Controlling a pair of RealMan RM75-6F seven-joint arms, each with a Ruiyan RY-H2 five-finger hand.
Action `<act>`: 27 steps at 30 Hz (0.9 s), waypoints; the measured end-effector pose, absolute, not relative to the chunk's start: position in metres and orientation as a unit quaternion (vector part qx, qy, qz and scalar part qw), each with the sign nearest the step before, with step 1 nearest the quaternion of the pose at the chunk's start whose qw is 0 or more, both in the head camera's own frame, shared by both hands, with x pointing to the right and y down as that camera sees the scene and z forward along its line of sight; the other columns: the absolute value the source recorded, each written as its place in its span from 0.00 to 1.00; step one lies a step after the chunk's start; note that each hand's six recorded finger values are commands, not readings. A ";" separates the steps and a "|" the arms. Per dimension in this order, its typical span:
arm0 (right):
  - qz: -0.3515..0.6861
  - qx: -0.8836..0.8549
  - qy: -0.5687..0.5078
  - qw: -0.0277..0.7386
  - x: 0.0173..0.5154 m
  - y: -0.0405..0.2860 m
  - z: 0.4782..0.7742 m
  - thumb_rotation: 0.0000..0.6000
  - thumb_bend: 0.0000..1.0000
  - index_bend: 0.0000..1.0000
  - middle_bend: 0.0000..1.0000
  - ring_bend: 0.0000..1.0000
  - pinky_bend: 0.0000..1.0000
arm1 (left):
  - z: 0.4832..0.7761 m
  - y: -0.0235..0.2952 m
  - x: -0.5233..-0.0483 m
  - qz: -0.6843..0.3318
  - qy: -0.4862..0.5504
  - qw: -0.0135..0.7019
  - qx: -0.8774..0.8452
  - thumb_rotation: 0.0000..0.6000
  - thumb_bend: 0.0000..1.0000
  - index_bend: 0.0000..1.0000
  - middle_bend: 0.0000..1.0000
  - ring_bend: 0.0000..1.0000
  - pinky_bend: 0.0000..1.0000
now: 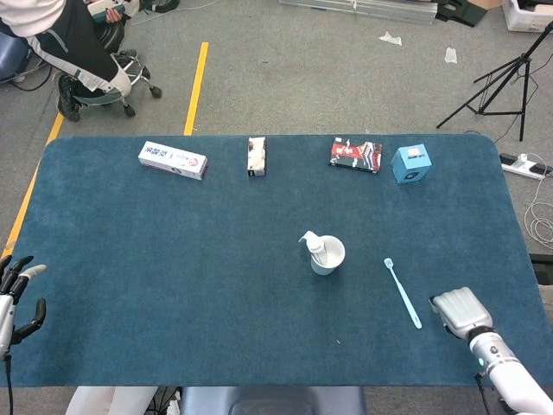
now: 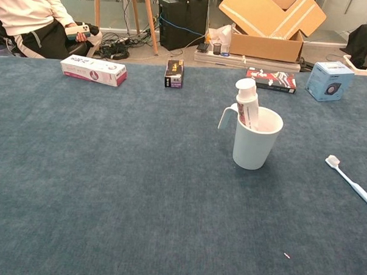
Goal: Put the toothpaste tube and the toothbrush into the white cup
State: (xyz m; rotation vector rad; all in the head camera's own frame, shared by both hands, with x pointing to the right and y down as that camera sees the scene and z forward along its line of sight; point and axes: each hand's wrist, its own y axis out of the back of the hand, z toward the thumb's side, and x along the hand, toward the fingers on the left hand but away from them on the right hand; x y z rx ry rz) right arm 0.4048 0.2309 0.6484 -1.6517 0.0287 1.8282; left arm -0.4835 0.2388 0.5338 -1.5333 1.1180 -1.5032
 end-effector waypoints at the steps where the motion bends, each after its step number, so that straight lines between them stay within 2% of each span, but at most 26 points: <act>1: 0.699 -0.633 0.012 0.332 0.404 0.231 0.649 1.00 0.85 0.42 1.00 1.00 1.00 | 0.534 0.239 -0.483 -0.581 0.432 0.353 -0.593 1.00 0.50 0.22 0.15 0.02 0.03; 27: 0.680 -0.654 0.021 0.329 0.387 0.240 0.661 1.00 0.85 0.38 1.00 1.00 1.00 | 0.532 0.239 -0.483 -0.579 0.434 0.353 -0.594 1.00 0.50 0.22 0.15 0.02 0.03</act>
